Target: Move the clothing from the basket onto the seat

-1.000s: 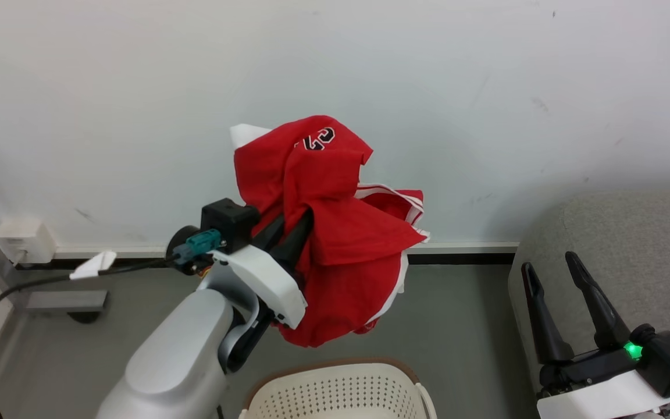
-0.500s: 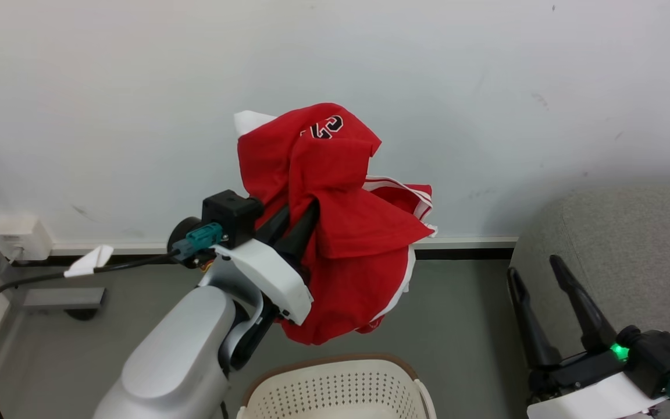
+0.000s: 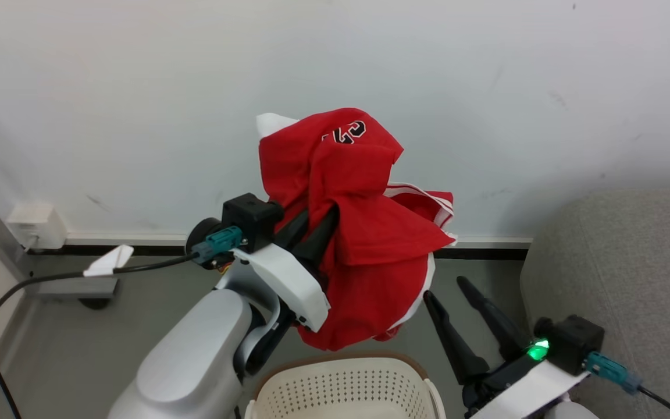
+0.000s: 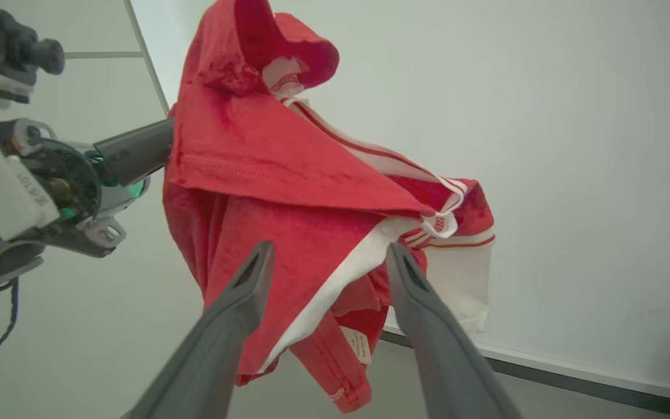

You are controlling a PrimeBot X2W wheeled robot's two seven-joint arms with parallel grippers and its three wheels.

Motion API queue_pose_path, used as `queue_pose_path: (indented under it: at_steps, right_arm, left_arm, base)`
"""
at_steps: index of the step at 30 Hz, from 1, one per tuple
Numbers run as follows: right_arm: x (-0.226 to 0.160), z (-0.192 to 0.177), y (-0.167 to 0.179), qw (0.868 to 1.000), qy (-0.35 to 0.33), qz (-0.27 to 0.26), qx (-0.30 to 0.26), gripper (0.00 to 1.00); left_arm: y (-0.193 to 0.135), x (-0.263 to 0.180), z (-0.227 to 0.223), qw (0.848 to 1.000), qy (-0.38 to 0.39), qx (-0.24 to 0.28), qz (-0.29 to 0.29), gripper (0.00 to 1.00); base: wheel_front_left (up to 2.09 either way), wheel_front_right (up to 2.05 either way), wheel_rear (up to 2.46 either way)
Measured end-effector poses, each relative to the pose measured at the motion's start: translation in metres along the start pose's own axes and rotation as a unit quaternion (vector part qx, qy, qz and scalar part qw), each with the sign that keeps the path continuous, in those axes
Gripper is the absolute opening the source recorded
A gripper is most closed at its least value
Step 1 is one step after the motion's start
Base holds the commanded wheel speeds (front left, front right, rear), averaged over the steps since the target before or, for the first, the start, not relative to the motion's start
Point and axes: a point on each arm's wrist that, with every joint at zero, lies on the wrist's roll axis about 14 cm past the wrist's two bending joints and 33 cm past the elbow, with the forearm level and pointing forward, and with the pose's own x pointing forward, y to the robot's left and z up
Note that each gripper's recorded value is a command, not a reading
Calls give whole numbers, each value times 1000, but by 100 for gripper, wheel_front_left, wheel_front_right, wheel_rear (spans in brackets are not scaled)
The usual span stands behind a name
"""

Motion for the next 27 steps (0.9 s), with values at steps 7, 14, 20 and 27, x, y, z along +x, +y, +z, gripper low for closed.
queue_pose_path:
  at_steps: [7,14,20,27]
  right_arm:
    - [15,-46,17,994,94,33,36,100]
    - [30,-72,37,986,148,70,35,100]
    - [43,-84,46,980,176,96,-6,100]
    - [62,-80,59,978,167,118,-42,0]
  left_arm:
    - [-7,-5,-1,1000,4,-1,-5,0]
    - [-11,-11,0,1000,7,-5,-7,0]
    - [-12,-19,1,1000,12,-13,-5,0]
    - [-9,-27,2,1000,12,-20,6,0]
  base:
    - [0,0,0]
    - [0,0,0]
    - [0,0,0]
    - [0,0,0]
